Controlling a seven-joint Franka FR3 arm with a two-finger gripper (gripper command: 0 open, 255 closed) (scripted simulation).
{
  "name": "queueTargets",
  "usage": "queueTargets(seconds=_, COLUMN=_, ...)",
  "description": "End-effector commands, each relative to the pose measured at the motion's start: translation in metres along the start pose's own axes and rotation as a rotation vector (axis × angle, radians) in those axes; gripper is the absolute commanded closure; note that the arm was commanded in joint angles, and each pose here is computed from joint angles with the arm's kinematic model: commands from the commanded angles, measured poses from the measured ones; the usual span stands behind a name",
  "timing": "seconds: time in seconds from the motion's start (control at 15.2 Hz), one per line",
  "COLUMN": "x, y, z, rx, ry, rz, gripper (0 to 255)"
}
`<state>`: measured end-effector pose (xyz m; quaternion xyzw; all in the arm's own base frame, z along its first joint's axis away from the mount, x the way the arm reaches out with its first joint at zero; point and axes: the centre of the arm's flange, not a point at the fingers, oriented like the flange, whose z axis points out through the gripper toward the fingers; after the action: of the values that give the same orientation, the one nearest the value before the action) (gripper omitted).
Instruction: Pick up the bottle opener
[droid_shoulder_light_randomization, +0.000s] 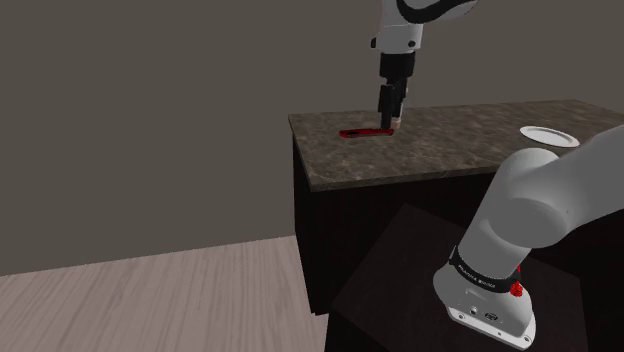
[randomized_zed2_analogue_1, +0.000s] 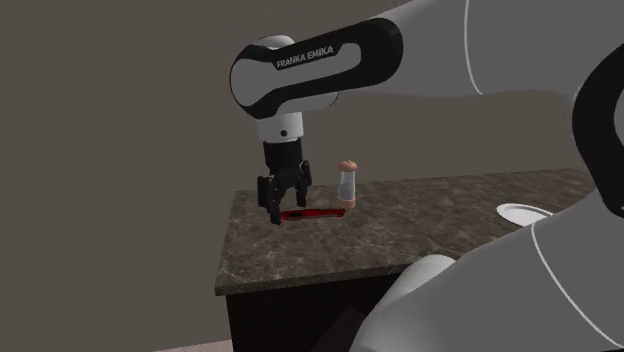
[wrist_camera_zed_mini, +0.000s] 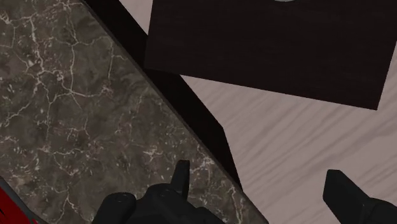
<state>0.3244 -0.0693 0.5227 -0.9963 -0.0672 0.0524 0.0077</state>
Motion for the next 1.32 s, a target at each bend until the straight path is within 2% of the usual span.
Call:
queueTargets(seconds=0.0, x=0.005, y=0.023, z=0.010, rx=-0.001, ry=-0.002, rz=-0.036, gripper=0)
queueTargets(seconds=0.59, x=0.040, y=0.130, z=0.049, rx=-0.004, ry=-0.012, rz=-0.183, gripper=0)
queueTargets(seconds=1.25, x=0.096, y=0.241, z=0.092, rx=-0.007, ry=-0.022, rz=-0.346, gripper=0)
